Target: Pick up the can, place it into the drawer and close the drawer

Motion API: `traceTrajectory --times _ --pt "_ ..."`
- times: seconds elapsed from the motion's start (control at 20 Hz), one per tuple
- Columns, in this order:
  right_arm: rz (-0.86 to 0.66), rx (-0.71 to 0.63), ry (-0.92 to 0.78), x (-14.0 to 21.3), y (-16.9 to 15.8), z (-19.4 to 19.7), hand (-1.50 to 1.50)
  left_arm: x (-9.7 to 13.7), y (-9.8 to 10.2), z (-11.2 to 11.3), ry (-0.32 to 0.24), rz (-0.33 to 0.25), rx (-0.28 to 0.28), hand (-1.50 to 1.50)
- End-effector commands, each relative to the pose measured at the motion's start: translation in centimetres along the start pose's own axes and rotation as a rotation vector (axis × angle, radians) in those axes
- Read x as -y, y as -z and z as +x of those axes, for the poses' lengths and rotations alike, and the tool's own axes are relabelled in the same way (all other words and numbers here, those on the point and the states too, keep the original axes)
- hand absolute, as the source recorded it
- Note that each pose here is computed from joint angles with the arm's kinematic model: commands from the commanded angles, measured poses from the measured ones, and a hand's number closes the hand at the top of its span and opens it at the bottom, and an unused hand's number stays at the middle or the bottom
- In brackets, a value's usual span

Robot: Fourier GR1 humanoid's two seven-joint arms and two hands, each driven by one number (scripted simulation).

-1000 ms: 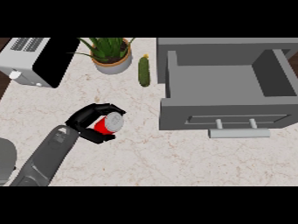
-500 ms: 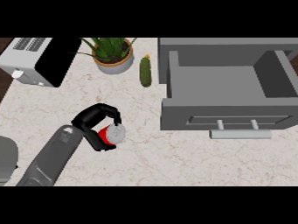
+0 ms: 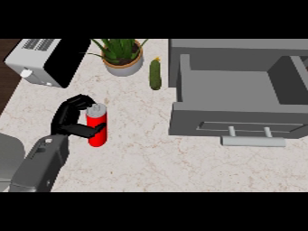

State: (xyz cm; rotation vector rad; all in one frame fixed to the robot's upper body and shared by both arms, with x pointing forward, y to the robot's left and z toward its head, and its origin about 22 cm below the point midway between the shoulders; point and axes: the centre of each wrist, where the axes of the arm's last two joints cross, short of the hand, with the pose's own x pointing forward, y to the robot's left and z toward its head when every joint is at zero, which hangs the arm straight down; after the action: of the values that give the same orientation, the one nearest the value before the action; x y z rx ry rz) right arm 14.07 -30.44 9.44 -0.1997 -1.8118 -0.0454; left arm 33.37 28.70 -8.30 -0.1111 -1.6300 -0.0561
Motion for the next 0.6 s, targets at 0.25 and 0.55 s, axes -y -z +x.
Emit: traceTrajectory --times 0.25,0.55 --pt "0.01 0.01 -0.001 0.6 -1.5 1.1 -1.5 5.6 1.6 5.2 -0.009 0.105 0.067 1.5" --pt "0.007 0.006 0.001 -0.1 -0.4 -0.7 -1.5 10.0 3.1 12.1 0.041 0.057 0.146 1.5"
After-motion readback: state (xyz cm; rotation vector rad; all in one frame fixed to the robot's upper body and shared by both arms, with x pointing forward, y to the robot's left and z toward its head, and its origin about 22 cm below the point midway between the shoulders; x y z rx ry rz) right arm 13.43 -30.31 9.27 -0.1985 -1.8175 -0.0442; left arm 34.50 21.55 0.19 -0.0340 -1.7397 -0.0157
